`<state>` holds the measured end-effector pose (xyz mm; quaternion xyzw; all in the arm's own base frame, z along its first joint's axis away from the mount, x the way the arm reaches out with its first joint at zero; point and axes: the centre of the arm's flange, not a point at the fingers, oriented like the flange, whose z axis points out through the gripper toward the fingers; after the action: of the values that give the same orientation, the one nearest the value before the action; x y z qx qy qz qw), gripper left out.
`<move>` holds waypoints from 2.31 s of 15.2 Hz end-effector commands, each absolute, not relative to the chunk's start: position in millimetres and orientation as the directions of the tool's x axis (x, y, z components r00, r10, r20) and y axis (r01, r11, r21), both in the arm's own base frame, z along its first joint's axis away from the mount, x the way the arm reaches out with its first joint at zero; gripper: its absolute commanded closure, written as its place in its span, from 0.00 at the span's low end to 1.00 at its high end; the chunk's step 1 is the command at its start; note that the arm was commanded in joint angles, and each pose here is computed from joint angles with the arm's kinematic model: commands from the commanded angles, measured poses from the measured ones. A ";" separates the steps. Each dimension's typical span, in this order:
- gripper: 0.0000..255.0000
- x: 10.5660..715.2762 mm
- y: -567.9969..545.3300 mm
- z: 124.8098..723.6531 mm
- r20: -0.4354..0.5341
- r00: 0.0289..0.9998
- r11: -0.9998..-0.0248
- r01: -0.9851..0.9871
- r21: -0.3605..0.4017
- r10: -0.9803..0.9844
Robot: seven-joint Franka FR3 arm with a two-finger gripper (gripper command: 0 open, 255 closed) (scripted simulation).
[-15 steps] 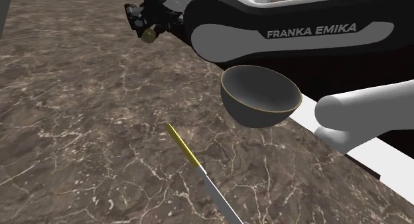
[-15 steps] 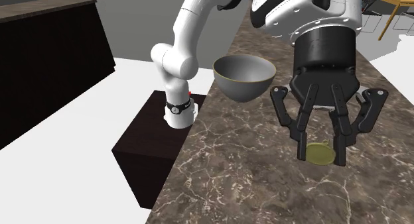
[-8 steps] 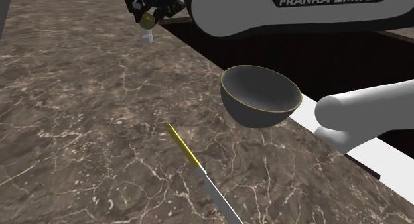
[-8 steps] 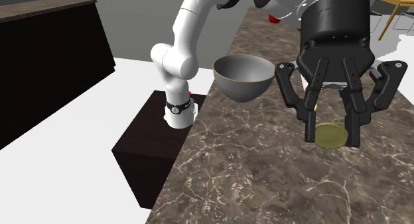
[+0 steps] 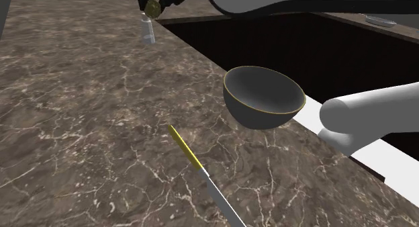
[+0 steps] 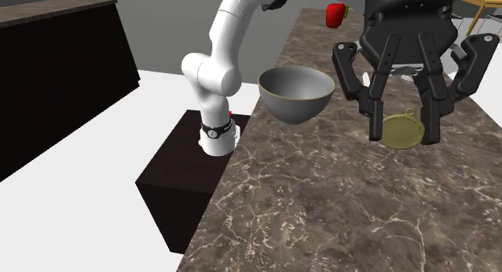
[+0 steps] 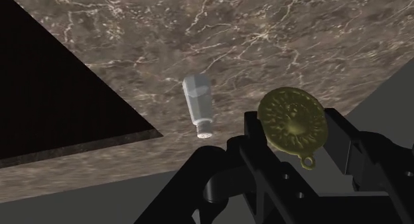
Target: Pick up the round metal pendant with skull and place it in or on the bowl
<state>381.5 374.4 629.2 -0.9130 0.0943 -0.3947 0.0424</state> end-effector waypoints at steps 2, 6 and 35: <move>1.00 345.4 365.2 631.7 0.712 0.671 -0.979 -0.138 -0.153 -0.206; 1.00 294.7 350.3 632.3 0.712 0.671 -0.979 -0.138 -0.153 -0.206; 1.00 75.1 285.7 571.4 0.712 0.671 -0.979 -0.138 -0.153 -0.206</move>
<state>74.5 286.9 576.5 -0.9131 0.0940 -0.3944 0.0429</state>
